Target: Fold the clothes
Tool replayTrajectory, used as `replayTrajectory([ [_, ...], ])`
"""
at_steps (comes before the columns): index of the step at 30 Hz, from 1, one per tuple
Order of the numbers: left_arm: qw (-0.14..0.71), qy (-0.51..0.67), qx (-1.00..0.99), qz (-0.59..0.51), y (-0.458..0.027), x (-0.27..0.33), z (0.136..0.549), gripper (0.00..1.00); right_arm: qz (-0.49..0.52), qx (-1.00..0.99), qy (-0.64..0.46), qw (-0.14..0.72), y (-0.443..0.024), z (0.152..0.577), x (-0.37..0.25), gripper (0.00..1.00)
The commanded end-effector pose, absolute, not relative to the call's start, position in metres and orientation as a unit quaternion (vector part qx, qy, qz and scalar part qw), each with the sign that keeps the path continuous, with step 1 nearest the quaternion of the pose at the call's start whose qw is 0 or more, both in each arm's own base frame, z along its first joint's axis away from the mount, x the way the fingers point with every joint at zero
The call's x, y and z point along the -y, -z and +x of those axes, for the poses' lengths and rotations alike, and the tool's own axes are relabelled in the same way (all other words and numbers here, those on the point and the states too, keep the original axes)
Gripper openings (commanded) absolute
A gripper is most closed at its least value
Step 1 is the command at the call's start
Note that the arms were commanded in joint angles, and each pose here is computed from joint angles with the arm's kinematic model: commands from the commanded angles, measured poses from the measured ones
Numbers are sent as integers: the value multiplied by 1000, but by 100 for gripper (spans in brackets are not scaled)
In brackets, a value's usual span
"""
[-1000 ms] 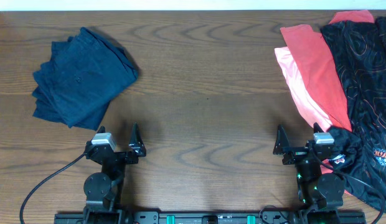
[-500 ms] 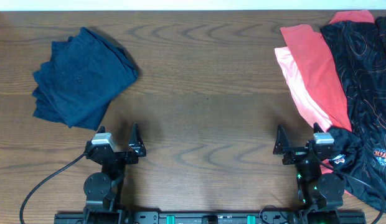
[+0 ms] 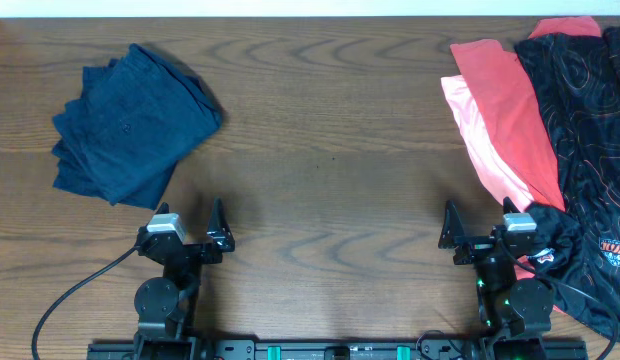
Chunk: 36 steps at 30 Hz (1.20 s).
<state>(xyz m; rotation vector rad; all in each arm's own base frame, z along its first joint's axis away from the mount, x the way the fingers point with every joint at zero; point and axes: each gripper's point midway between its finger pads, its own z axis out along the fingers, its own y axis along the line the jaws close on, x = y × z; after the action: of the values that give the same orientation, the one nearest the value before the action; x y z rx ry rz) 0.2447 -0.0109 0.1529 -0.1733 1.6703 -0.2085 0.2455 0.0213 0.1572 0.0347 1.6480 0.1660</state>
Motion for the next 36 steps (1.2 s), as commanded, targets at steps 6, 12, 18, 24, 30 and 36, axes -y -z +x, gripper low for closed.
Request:
replayTrajectory([
  [6,647,78,-755,-75,-137,8,244,98,26,-733,-74,676,-156,246,-18,99],
  [12,653,79,-749,-74,-146,8,243,98,46,-735,-52,674,-159,245,-8,99],
  [18,638,77,-763,-75,-164,8,241,98,70,-754,-21,652,-171,238,5,99],
  [24,551,63,-828,-79,-166,8,238,98,96,-799,27,592,-185,240,22,99],
  [30,446,46,-890,-81,-176,8,246,98,89,-875,52,472,-183,259,23,99],
  [36,372,35,-924,-83,-186,9,257,98,79,-916,43,391,-190,286,16,99],
])
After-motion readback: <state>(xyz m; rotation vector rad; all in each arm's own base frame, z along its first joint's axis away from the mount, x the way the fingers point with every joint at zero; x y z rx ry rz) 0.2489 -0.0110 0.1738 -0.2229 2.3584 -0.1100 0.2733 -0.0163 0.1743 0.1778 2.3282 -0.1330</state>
